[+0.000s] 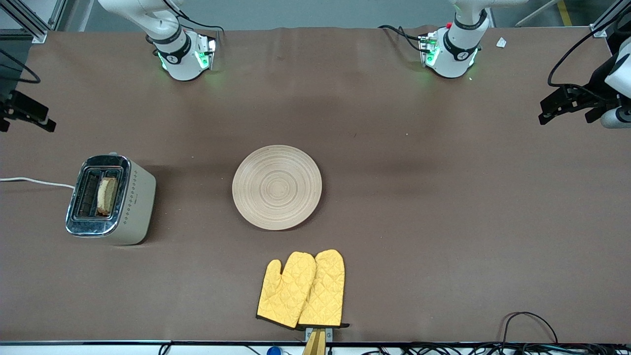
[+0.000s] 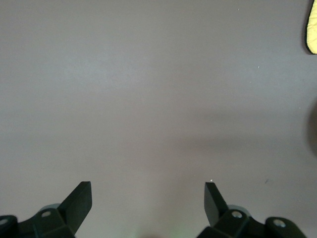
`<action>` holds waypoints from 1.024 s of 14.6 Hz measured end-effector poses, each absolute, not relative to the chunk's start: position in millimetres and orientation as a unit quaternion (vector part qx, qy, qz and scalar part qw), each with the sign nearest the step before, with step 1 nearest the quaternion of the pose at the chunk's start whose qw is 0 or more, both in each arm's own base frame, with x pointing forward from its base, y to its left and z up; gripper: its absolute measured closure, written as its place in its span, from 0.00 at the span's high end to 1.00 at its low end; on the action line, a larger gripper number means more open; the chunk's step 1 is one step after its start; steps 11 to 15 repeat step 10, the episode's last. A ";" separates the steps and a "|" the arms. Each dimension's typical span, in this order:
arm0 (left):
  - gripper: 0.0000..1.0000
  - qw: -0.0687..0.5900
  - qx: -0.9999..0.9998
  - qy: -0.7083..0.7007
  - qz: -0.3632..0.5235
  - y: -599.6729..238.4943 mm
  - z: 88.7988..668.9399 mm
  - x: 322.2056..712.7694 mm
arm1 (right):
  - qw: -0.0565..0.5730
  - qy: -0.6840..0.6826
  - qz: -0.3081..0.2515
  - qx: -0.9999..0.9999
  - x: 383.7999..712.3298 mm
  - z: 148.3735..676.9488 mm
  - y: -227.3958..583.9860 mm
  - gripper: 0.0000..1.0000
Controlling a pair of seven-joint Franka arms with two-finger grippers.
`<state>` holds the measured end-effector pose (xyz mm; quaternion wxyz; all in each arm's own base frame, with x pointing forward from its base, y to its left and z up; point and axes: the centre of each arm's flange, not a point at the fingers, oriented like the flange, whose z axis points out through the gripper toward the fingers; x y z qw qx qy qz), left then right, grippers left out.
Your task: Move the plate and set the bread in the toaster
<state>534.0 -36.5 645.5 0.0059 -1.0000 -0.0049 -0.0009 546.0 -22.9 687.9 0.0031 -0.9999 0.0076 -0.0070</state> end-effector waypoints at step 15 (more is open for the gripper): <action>1.00 0.005 -1.000 -0.004 -0.017 -36.5 660.9 533.5 | -0.015 0.011 0.005 -1.000 538.4 676.4 -29.8 1.00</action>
